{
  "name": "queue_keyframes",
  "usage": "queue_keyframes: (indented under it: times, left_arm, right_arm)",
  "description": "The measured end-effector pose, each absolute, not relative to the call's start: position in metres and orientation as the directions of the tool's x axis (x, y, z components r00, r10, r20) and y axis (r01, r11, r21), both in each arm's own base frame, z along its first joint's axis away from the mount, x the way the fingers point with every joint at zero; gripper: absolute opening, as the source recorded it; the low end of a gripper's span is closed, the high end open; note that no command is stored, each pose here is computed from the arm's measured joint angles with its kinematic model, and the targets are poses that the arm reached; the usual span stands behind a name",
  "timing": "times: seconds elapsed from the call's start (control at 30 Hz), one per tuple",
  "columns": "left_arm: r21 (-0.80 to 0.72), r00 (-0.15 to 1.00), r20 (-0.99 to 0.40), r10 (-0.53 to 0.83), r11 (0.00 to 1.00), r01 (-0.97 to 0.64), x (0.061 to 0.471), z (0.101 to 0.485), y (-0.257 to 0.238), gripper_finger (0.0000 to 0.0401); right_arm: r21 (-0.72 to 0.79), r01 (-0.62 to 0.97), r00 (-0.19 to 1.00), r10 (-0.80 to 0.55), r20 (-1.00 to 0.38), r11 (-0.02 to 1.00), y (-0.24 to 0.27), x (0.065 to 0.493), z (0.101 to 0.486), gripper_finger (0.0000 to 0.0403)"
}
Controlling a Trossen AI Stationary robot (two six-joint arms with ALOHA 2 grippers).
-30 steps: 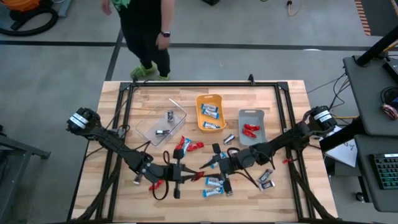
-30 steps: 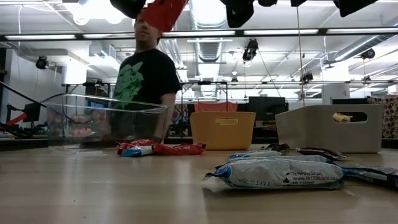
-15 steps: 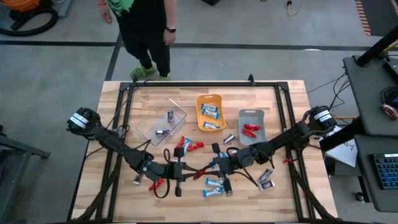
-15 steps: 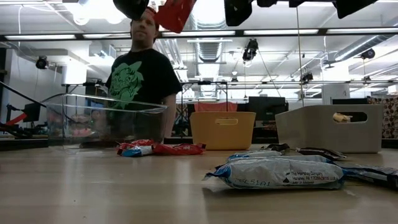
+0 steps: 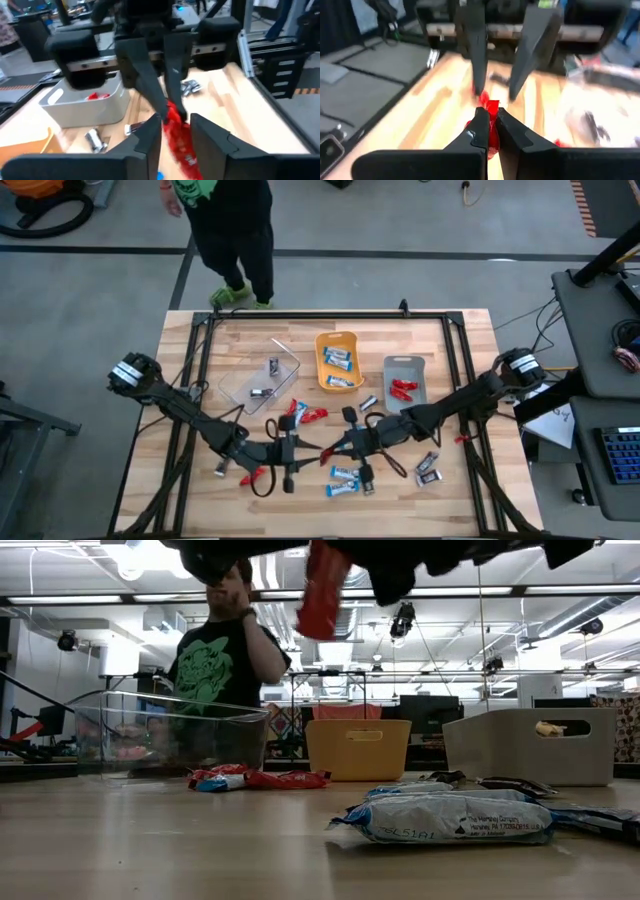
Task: Organize candy in baskets
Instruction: Put the red chocolate into the gray bin
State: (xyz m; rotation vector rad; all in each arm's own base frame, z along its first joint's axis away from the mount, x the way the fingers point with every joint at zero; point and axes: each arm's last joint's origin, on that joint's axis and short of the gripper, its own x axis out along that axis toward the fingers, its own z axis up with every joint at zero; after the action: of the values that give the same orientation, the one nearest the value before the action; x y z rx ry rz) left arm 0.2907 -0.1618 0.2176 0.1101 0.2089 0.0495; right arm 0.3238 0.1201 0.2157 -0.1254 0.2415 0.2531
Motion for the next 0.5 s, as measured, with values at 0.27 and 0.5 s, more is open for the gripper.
queue_keyframes:
  times: [0.27, 0.5]
  left_arm:
    - [0.117, 0.961, -0.262, 0.088, 0.991, -0.059, 0.288, 0.213, -0.159, 0.0105]
    - [0.118, 0.952, -0.28, 0.119, 0.989, -0.089, 0.288, 0.21, -0.158, 0.0102]
  right_arm:
    - [-0.149, 0.03, 0.886, -0.095, -0.454, 0.988, 0.096, 0.292, 0.231, 0.0013]
    - [-0.239, 0.502, 0.663, -0.548, -0.51, 0.831, 0.06, 0.242, 0.246, 0.0012]
